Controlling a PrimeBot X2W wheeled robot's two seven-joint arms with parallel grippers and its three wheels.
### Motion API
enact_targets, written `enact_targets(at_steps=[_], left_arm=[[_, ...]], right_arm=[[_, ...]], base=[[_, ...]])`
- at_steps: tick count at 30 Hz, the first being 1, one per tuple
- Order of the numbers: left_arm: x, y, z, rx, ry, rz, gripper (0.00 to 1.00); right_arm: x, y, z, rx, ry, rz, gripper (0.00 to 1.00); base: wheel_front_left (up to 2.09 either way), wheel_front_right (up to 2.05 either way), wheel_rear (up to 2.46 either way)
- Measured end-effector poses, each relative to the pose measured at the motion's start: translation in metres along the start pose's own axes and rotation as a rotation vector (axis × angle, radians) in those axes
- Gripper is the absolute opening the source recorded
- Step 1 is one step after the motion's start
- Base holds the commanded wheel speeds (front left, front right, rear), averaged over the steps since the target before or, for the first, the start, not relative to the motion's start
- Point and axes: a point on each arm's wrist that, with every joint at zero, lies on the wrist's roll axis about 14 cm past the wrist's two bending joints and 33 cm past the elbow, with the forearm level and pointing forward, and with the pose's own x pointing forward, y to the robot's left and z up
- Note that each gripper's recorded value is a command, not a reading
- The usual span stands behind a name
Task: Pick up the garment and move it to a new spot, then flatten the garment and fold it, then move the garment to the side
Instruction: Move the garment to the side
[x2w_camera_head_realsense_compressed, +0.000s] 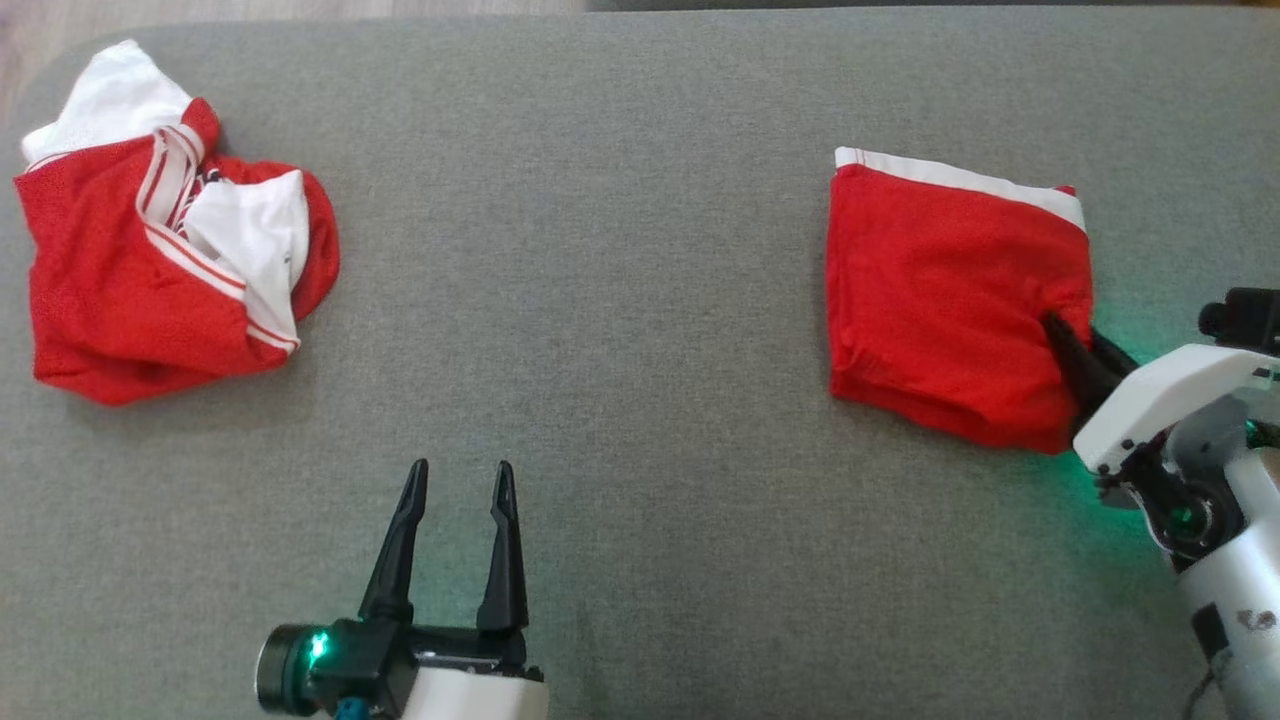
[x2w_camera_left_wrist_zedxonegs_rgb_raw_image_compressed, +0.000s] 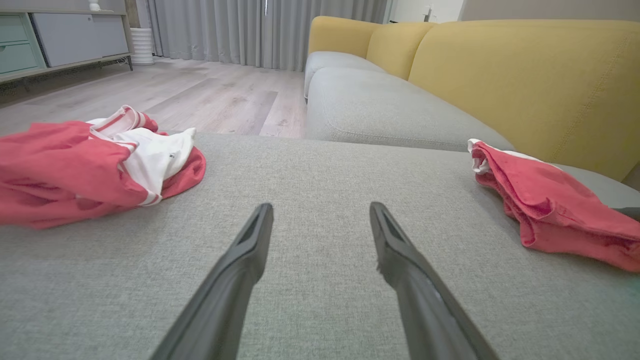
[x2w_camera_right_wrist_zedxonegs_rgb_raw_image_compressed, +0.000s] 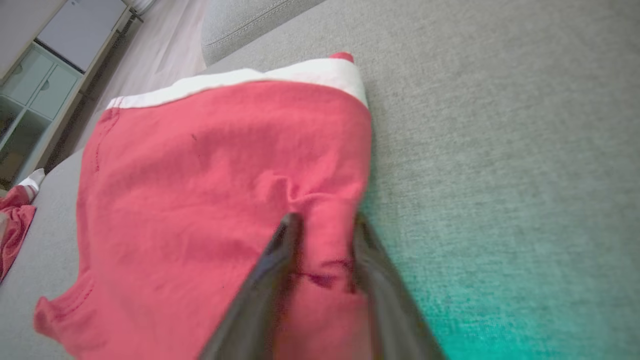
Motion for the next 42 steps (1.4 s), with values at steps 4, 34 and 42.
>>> enact_targets(at_steps=[4, 34, 42], left_arm=[[0.004, -0.003, -0.003, 0.0, 0.008, -0.009, 1.0], [0.089, -0.034, -0.042, -0.013, 0.072, -0.171, 1.0], [0.073, -0.027, -0.016, -0.005, 0.019, -0.138, 1.0]], right_arm=[[-0.005, -0.014, 0.009, -0.035, -0.035, -0.028, 0.0], [-0.067, -0.203, 0.166, -0.634, -0.119, -0.548, 1.0], [-0.042, -0.134, 0.156, -0.72, -0.263, -0.419, 1.0]], base=[[0.0, 0.0, 0.0], [0.0, 0.0, 0.0], [0.0, 0.0, 0.0]])
